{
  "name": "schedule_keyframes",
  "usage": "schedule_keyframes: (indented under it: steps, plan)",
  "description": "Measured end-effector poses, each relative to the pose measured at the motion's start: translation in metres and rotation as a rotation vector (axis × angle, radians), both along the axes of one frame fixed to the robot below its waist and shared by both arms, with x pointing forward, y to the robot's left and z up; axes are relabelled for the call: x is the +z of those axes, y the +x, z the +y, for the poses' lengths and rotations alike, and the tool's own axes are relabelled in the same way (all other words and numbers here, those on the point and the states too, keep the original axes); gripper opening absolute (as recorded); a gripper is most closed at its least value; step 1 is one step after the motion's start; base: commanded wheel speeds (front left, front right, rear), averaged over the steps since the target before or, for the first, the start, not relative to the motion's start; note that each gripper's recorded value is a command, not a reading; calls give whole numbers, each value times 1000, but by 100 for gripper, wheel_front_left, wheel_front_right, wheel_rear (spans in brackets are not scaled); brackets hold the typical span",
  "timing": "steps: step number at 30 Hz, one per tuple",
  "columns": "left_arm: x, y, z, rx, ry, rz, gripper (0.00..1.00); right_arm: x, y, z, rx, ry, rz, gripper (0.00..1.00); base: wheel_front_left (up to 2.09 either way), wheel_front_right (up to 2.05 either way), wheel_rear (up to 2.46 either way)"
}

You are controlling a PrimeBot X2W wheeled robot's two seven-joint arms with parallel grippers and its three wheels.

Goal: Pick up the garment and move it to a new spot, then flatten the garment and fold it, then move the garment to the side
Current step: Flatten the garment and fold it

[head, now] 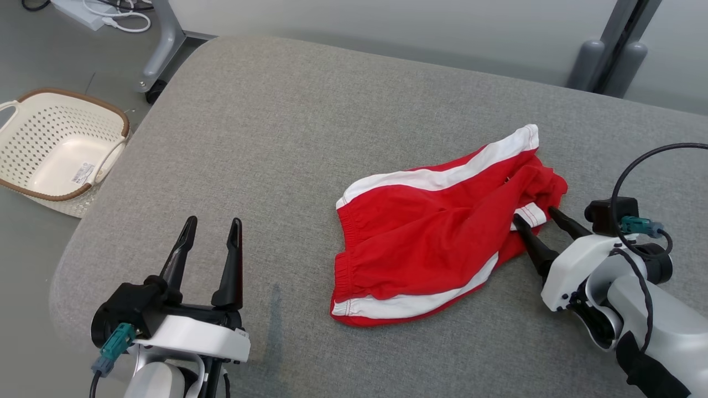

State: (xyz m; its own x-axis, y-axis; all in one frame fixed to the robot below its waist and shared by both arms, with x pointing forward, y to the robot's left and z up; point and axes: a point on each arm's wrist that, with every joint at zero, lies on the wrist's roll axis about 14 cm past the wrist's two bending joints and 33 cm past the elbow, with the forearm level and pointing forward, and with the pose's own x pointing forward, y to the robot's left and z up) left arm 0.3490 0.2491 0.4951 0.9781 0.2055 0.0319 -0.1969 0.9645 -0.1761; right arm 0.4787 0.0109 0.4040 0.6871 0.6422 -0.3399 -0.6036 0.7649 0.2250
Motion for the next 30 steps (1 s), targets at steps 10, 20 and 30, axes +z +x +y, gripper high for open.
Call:
schedule_keyframes:
  steps: [10,20,30]
  plan:
    - [-1,-2,11,32,7,9,100,-24,1,2,1,-35,108,37,0,0,0]
    - [3,-1,9,26,5,-5,100,-18,1,-6,5,-57,111,0,0,0,0]
    - [4,-3,3,8,0,-15,100,-4,-4,-30,4,-101,181,0,0,0,0]
